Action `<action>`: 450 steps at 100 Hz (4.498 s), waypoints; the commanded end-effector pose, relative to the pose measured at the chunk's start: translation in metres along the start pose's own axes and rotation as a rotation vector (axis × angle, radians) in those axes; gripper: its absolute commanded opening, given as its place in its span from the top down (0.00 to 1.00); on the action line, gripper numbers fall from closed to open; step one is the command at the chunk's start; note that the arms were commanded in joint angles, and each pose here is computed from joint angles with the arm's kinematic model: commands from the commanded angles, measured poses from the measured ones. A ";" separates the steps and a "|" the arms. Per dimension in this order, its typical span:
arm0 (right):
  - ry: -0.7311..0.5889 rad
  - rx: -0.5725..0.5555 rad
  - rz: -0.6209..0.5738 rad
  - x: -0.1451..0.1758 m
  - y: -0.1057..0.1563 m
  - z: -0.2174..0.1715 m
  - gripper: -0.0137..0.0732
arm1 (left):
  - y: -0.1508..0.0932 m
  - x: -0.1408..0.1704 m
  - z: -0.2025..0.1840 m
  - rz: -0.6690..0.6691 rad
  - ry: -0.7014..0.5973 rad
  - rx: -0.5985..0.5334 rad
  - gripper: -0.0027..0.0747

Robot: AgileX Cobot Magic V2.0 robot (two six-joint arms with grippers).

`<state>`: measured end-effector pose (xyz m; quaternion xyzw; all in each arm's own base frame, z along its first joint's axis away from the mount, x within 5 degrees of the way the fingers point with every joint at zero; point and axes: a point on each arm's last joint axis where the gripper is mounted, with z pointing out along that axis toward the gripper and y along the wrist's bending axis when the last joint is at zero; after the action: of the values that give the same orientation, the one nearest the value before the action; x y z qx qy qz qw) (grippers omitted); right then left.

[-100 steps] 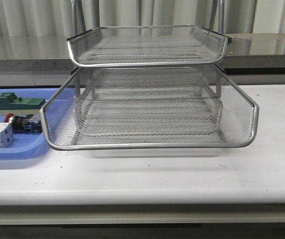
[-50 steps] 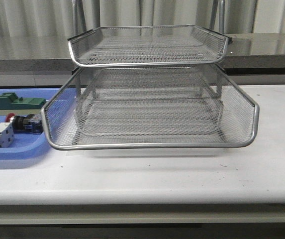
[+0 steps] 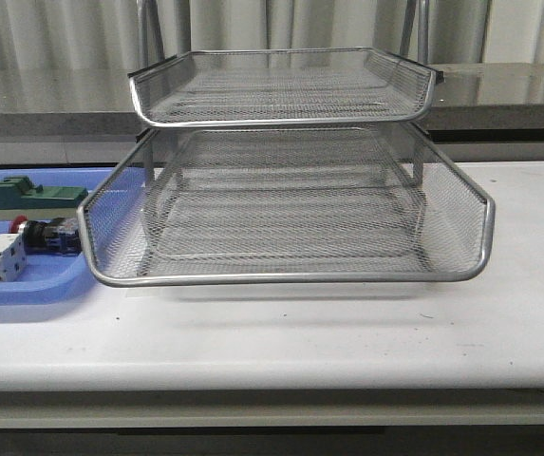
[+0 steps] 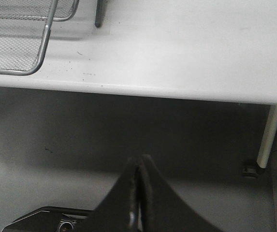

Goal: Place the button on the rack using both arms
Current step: 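Lower the open left gripper around the red mushroom button, then close the left gripper on the button's black-and-blue base, then lift the red button up out of the blue tray with the left gripper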

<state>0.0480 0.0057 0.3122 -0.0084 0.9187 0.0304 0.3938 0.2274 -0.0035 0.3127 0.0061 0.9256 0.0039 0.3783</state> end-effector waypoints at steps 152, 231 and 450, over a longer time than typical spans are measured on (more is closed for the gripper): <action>-0.078 0.006 -0.002 -0.012 0.000 -0.007 0.92 | -0.015 -0.144 0.108 0.655 0.169 0.207 0.17; -0.078 0.006 -0.002 -0.012 0.000 -0.007 0.92 | -0.050 -0.106 0.234 0.896 0.337 0.377 0.17; -0.078 0.006 -0.002 -0.012 0.000 -0.007 0.92 | -0.051 -0.159 0.109 0.862 0.278 0.272 0.89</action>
<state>0.0479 0.0057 0.3121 -0.0084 0.9190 0.0304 0.3931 0.4451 -0.0492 0.3029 0.4367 0.8801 0.0395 0.1820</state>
